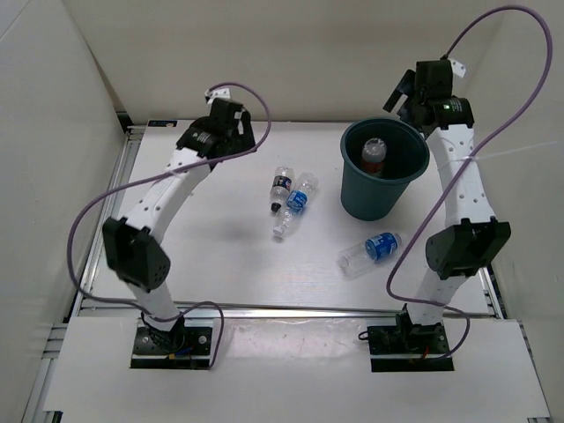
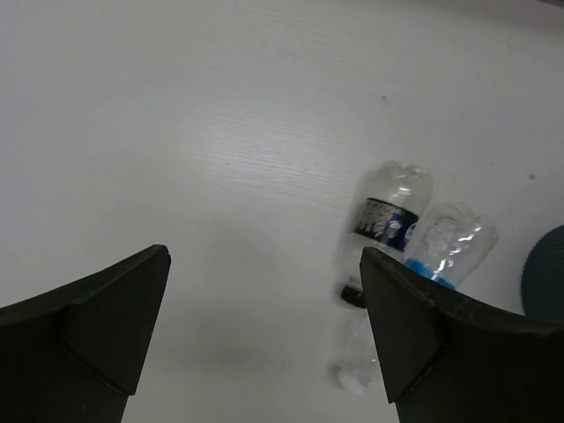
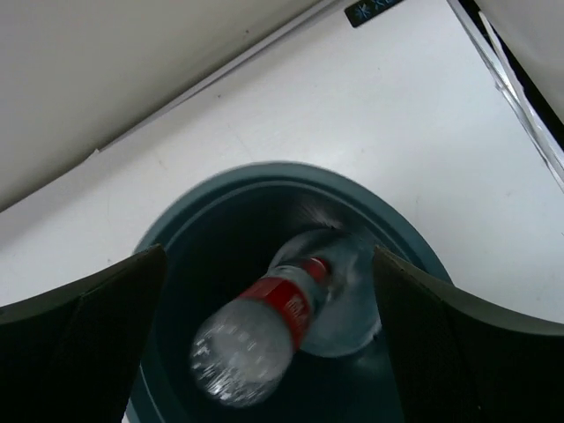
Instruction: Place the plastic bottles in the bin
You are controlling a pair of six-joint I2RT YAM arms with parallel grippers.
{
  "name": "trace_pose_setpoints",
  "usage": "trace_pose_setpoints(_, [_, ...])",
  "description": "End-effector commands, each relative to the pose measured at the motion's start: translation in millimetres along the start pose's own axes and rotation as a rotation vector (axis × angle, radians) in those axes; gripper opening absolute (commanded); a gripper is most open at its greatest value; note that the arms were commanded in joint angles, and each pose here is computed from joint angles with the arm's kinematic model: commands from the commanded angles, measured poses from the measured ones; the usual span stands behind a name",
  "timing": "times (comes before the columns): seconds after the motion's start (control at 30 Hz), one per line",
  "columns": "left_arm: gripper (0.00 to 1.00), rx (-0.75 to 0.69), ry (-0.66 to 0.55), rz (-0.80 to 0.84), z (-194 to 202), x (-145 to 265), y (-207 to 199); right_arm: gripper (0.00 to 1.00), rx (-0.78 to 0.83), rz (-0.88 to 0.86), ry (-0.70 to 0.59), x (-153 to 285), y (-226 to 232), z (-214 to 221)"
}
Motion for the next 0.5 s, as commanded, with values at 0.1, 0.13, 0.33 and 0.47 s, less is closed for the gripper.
trace_pose_setpoints(0.1, [1.0,-0.076,0.032,0.241,-32.5,-63.6,-63.2,1.0,-0.085,-0.107,-0.085,110.8,-18.6,-21.1])
trace_pose_setpoints(0.13, [1.0,-0.081,0.036,0.254,-34.9,-77.5,-65.6,1.0,-0.099,-0.117,-0.051,114.3,-20.7,-11.0])
trace_pose_setpoints(0.33, [1.0,-0.119,0.19,0.454,9.0,-139.7,-100.9,1.0,-0.073,-0.203,0.019,165.3,-25.4,10.9])
trace_pose_setpoints(0.47, [1.0,-0.164,0.299,0.533,50.2,-144.7,-113.4,1.0,-0.056,-0.189,-0.008,182.9,-45.1,14.8])
Point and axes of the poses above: each gripper's point midway between its finger pads, its own x axis back along the fingers, its own y axis along the line the jaws close on, z = x × y, the point moved 3 cm from there along x, back along the fingers, and after that the axes turned 3 degrees about -x, right-handed, at the moved point
